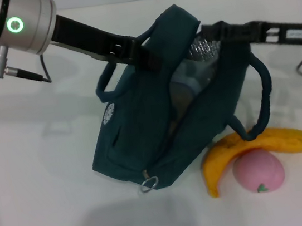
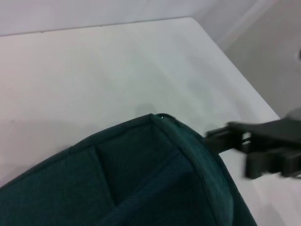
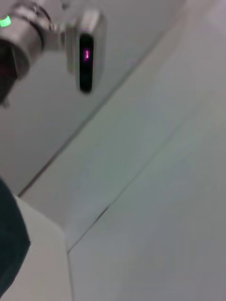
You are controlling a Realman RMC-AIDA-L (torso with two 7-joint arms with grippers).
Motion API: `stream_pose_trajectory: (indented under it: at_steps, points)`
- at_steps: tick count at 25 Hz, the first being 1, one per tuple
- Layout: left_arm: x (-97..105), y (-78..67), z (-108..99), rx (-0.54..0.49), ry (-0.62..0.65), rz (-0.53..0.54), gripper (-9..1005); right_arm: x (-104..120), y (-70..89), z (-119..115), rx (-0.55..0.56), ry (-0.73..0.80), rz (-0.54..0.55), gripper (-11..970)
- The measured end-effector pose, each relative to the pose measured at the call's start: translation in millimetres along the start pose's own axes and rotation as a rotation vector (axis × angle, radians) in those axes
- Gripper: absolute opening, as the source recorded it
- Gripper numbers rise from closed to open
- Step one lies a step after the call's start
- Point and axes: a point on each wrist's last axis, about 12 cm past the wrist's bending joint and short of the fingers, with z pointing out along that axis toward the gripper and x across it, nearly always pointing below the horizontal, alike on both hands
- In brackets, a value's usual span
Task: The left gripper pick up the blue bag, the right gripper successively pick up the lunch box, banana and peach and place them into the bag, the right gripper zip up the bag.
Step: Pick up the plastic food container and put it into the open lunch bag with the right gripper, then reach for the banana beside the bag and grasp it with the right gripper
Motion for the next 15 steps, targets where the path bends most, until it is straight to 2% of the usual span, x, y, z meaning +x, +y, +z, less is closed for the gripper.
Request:
stream_pose_trajectory:
  at_steps: [3,7,9,11,15]
  points:
    - [1,1.4,-1,-0.001,-0.001,-0.003,52,-10,7.4,-18,-0.009,0.019,-0.04,506]
    - [3,2.3,-1,-0.001,-0.002,-0.004,52,-15,14.9,-52,0.041,0.04,-0.09,511]
    - [5,4.3,-2,-0.004,-0.005,-0.012,52,-16,22.2,-73,0.08,0.044,-0.151,511]
    - [8,7.3,-3,-0.014,-0.011,-0.021,52,-19,34.0,-93,0.125,0.058,-0.235,511]
    - [10,13.9,-4,-0.034,-0.029,-0.031,52,-22,67.8,-123,0.255,0.15,-0.391,511]
